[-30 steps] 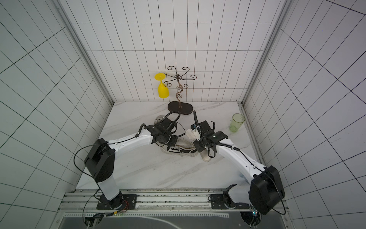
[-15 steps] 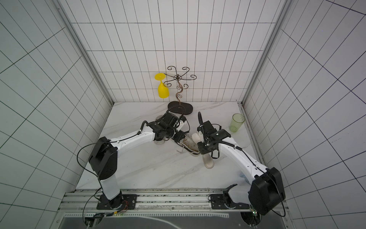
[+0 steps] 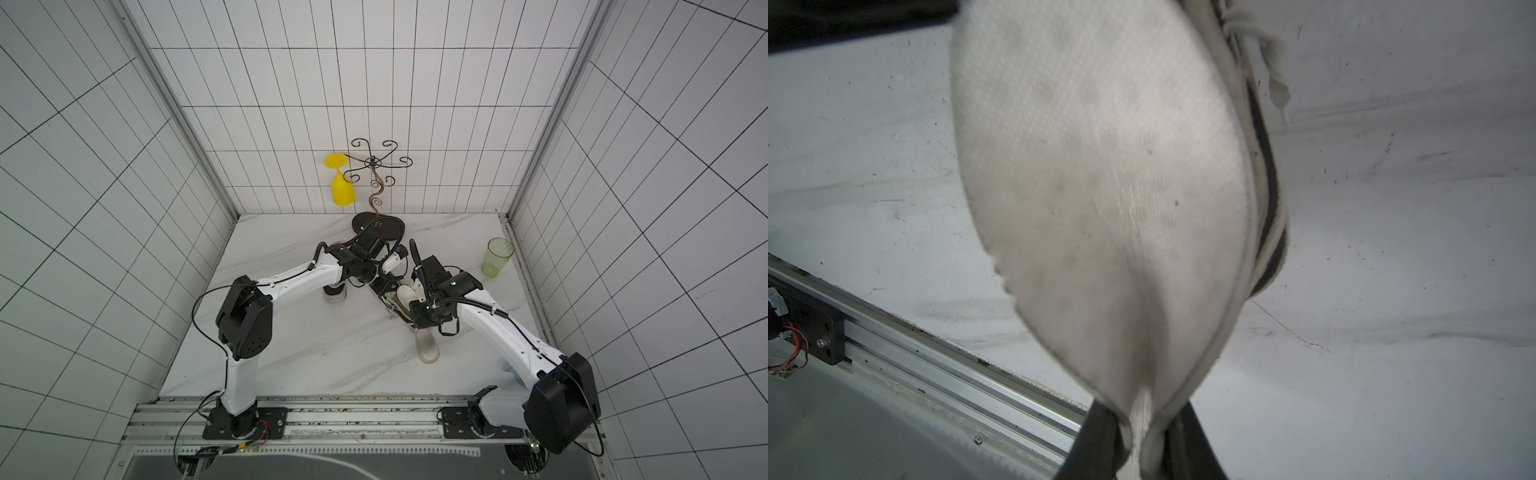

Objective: Insert the insole into the shoe

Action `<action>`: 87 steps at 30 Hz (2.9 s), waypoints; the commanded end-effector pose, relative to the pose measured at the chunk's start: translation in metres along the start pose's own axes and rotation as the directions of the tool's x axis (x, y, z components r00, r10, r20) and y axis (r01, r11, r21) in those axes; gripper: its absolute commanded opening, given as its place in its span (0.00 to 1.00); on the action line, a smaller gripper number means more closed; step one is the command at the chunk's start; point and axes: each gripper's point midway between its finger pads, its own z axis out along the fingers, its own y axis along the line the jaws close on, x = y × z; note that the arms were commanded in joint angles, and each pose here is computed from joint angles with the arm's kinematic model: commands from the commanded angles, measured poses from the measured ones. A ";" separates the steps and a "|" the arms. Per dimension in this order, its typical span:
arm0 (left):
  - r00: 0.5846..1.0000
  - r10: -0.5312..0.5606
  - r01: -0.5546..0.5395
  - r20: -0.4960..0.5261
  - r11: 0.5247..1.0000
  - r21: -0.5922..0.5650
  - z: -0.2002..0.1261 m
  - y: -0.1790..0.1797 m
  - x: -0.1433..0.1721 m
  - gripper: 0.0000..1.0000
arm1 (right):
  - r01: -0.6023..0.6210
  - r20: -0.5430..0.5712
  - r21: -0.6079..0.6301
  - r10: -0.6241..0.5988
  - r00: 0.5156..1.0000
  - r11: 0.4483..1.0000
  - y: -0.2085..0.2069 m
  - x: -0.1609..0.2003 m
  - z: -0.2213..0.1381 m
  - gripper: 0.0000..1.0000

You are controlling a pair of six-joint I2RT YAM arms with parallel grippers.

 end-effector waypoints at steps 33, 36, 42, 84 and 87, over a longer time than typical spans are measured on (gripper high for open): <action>0.975 0.104 -0.113 0.197 0.993 0.032 -0.035 -0.018 -0.041 0.00 | -0.045 -0.161 -0.026 0.040 0.986 0.999 0.008 0.005 0.019 0.23; 0.978 0.095 -0.099 0.188 0.995 0.015 -0.033 -0.013 -0.042 0.00 | -0.060 -0.154 -0.039 0.053 0.987 0.997 0.012 0.007 0.014 0.23; 0.975 0.104 -0.106 0.196 0.994 0.000 -0.036 -0.013 -0.045 0.00 | -0.081 -0.156 -0.048 0.073 0.985 0.996 0.016 0.009 0.008 0.23; 0.949 0.222 -0.252 0.223 0.960 0.118 -0.030 -0.074 -0.036 0.00 | 0.098 0.013 0.062 -0.099 0.995 0.993 -0.004 -0.084 0.002 0.27; 0.946 0.219 -0.250 0.237 0.962 0.108 -0.031 -0.074 -0.039 0.00 | 0.132 0.047 0.053 -0.135 0.990 0.990 0.003 -0.088 0.006 0.27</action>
